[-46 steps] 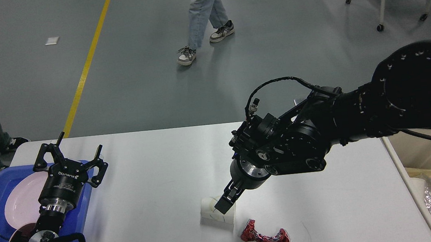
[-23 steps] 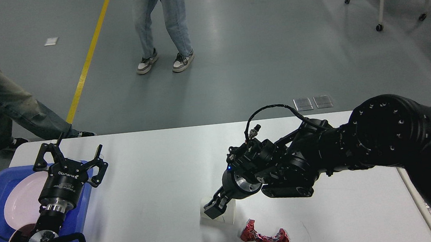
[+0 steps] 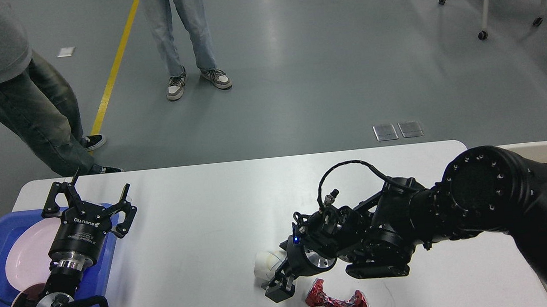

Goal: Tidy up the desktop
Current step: 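Lower the right gripper and grasp the folded white paper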

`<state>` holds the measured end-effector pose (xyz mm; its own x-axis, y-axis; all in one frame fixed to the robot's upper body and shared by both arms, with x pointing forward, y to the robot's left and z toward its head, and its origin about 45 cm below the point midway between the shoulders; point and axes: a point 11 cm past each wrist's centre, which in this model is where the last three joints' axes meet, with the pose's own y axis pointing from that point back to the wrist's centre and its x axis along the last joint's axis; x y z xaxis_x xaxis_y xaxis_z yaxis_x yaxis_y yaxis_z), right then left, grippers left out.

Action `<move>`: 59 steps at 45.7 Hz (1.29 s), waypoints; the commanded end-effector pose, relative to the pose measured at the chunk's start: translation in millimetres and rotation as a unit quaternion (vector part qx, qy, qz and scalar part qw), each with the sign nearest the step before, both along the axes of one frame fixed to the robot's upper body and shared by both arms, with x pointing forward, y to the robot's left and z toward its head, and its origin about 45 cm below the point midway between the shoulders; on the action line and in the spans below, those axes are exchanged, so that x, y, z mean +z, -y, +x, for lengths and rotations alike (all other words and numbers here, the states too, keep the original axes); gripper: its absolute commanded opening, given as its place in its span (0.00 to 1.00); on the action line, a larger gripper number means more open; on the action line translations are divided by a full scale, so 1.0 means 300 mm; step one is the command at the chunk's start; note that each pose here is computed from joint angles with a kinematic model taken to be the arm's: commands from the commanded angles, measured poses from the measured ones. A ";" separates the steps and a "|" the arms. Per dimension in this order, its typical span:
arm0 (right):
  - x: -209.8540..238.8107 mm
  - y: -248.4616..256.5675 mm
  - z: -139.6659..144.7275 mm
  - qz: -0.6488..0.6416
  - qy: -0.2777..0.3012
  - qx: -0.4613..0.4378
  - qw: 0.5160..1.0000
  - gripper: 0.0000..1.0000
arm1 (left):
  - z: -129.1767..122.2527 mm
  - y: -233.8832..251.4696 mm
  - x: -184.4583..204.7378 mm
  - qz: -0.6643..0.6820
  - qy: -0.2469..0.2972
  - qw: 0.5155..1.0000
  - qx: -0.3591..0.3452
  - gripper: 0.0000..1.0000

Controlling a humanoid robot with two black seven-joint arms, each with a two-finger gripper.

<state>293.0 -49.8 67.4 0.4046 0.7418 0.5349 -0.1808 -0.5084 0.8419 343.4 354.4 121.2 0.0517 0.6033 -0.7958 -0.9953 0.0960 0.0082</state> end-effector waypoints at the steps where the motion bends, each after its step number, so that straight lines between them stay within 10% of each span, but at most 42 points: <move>1: 0.005 -0.006 0.020 0.019 0.021 0.000 1.000 0.99 | 0.000 0.000 0.000 0.000 0.000 1.000 0.000 0.96; 59: -0.054 0.036 -0.143 -0.013 -0.037 0.041 0.998 0.96 | 0.000 0.000 0.000 0.000 0.000 1.000 0.000 0.96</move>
